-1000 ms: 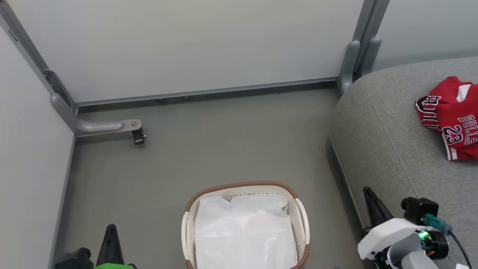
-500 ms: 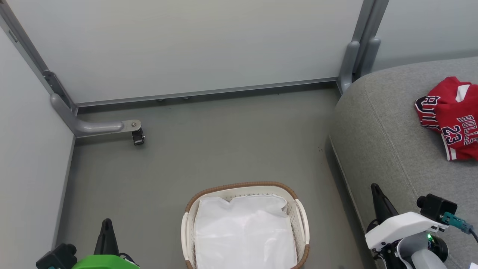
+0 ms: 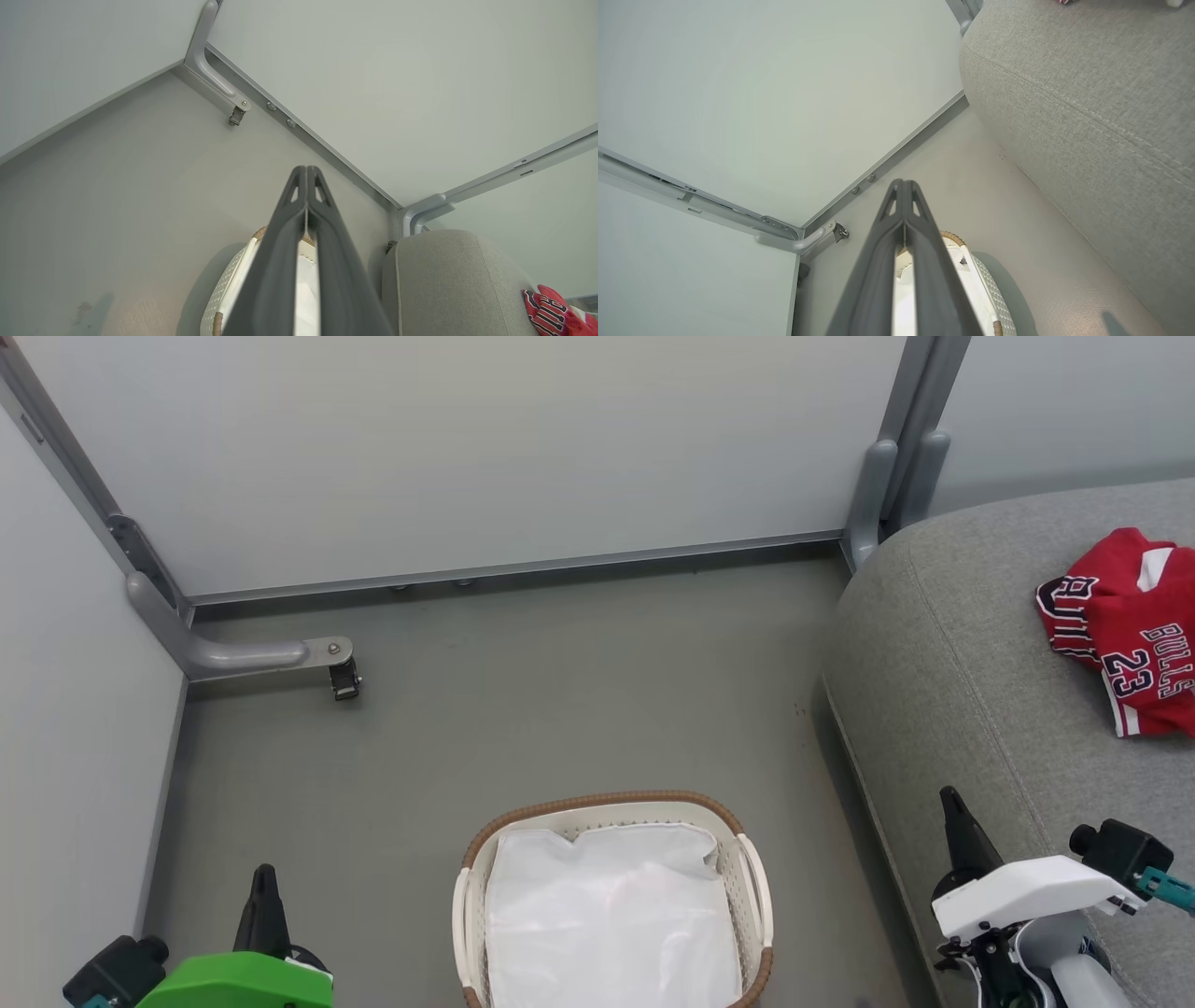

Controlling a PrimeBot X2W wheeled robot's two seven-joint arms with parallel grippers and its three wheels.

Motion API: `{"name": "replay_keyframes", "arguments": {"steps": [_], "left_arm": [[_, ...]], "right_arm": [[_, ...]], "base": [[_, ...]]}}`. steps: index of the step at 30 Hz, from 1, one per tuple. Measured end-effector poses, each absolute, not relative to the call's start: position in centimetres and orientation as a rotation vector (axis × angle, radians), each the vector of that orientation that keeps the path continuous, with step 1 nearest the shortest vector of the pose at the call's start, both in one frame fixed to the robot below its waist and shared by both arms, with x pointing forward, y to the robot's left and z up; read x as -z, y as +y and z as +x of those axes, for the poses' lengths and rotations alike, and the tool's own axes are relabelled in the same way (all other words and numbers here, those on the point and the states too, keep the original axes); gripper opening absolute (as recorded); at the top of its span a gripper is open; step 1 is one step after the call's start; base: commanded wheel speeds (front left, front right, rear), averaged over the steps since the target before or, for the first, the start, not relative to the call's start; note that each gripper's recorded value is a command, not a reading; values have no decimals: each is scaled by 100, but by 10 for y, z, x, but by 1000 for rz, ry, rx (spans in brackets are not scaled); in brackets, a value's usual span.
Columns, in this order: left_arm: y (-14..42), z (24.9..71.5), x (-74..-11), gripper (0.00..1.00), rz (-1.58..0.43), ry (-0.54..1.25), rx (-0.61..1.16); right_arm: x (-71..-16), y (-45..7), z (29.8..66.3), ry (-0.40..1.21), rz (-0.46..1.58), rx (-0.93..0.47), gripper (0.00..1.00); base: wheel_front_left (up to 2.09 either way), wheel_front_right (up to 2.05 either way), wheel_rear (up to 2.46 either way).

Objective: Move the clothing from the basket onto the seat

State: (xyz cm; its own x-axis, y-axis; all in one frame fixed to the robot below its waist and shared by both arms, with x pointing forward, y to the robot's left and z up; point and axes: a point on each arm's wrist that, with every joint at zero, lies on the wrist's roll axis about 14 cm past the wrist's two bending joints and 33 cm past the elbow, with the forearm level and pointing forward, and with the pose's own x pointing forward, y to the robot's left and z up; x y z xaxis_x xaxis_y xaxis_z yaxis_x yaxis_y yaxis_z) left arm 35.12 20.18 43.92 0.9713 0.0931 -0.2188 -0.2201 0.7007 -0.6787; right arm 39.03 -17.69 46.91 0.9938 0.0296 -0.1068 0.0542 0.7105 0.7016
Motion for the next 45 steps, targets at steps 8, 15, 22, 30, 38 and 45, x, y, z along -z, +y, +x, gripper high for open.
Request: {"name": "replay_keyframes", "arguments": {"steps": [8,15,22,30,38,45], "left_arm": [[202,355,-444,0,-883,160,-176],[202,359,-448,0,-965,153,-169],[201,363,-454,0,-1043,137,-157],[200,366,-459,0,-1125,124,-144],[200,371,-466,0,-1207,106,-128],[200,373,-471,0,-1270,94,-116]], "right_arm": [[-472,-180,391,108,883,27,0],[-475,-183,391,101,966,35,0],[-478,-185,391,94,1044,39,0],[-481,-187,391,84,1125,43,0],[-485,-189,391,75,1202,41,0],[-488,-191,391,65,1265,38,0]], "base": [[0,0,0],[0,0,0],[0,0,0],[0,0,0],[0,0,0],[0,0,0]]}}
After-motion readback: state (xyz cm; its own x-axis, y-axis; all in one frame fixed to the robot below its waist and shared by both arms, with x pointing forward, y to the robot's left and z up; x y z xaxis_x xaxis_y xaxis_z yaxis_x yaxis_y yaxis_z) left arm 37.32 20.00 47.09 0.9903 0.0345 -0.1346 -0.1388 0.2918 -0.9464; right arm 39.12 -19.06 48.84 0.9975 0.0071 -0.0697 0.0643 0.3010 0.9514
